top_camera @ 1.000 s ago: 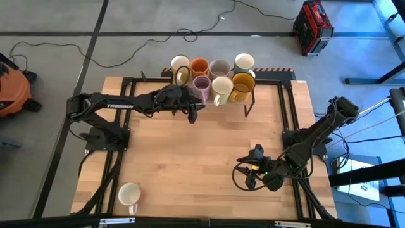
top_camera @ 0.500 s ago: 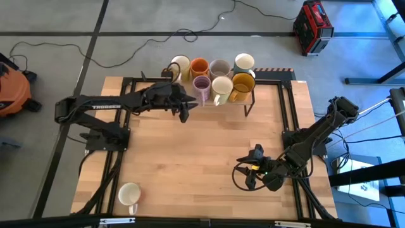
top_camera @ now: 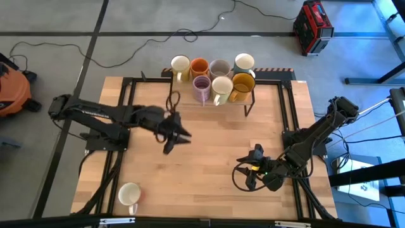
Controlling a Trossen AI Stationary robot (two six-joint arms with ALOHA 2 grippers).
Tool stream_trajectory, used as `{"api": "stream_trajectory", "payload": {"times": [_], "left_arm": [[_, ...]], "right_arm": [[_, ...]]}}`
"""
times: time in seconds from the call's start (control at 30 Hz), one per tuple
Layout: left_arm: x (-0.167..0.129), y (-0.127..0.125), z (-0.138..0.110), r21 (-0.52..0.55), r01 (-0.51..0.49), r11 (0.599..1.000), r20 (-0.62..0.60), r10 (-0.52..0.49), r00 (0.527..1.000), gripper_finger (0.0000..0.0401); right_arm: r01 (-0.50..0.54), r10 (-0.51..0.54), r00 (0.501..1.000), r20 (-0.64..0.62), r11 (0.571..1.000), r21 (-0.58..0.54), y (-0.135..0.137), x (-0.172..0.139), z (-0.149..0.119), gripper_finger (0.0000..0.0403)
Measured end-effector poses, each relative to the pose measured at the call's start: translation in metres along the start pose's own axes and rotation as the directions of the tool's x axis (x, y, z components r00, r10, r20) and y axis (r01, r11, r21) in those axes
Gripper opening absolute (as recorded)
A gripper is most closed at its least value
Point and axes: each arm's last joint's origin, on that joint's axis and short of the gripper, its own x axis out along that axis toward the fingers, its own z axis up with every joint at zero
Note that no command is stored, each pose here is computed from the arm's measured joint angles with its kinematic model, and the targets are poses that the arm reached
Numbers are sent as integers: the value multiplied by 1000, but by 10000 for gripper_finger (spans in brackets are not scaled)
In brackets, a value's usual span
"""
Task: Place coffee mugs
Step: Put the red mug on the shelf
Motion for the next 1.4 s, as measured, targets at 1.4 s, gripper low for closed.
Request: {"api": "stream_trajectory", "payload": {"times": [1.4], "left_arm": [[-67, -160, -133, -40, -243, 969, -830, 103, 548, 137]], "right_arm": [[-30, 26, 999, -47, 996, -82, 0, 0, -2, 160]]}}
